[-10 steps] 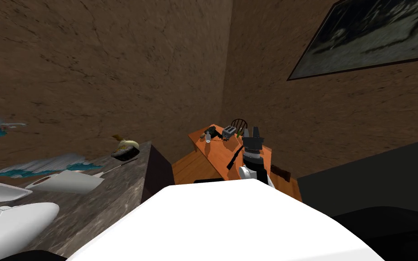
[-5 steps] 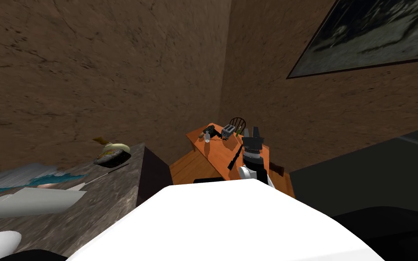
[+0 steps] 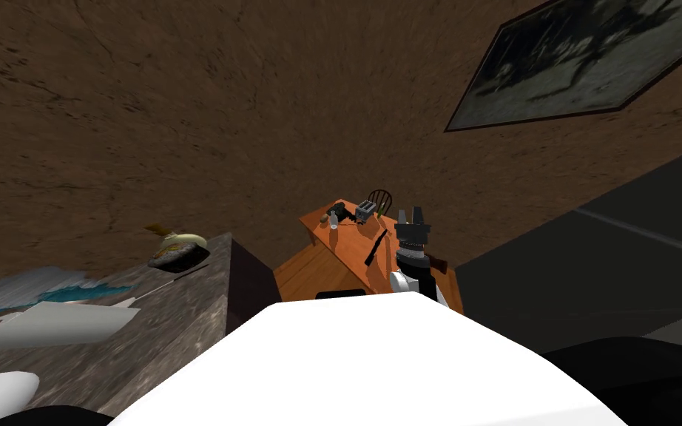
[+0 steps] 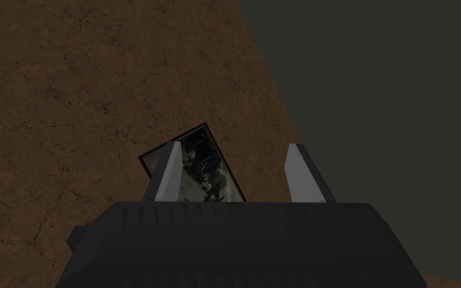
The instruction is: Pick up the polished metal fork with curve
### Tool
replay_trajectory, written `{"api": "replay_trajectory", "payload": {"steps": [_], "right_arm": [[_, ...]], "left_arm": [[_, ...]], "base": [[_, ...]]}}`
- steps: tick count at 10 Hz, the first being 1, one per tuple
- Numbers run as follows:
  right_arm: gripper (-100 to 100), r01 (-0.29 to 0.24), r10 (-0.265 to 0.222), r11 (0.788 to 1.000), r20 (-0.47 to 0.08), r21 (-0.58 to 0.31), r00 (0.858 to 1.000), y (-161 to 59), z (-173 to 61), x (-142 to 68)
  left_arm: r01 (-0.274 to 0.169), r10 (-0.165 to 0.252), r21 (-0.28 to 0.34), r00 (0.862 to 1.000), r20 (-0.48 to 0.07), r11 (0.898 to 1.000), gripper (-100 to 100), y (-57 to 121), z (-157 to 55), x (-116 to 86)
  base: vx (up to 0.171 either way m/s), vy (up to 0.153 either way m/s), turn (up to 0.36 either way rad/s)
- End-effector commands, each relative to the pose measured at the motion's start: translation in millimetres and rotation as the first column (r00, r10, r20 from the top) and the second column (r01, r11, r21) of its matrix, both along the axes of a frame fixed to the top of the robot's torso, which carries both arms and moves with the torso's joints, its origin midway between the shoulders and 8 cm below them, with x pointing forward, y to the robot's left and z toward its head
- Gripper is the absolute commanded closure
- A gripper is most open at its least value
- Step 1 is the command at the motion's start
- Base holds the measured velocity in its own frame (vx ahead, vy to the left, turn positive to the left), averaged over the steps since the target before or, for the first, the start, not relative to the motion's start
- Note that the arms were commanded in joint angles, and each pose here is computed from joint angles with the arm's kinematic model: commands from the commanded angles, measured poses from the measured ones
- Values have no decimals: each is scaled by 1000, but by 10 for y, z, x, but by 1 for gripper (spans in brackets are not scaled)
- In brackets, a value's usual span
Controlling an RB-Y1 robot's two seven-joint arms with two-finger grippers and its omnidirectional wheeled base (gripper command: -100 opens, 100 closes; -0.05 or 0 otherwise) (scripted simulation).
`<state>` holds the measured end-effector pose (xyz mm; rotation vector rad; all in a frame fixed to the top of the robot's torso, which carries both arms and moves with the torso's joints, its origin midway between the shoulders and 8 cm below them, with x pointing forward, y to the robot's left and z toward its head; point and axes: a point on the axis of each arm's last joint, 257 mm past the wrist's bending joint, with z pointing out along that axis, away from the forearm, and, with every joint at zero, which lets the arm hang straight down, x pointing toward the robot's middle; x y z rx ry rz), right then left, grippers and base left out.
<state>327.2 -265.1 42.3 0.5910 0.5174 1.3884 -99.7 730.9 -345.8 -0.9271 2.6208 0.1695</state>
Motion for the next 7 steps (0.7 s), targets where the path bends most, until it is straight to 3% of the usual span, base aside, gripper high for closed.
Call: {"api": "replay_trajectory", "payload": {"steps": [1, 7], "right_arm": [[0, 0, 0, 1000, 0, 0, 1000, 0, 0, 0], [0, 0, 0, 1000, 0, 0, 1000, 0, 0, 0]], "left_arm": [[-26, 26, 2, 1000, -1, 1000, -100, 38, -32, 59], [-104, 104, 9, 995, 6, 995, -100, 154, -107, 244]], "base": [[-129, -17, -213], [-120, -38, -131]]}}
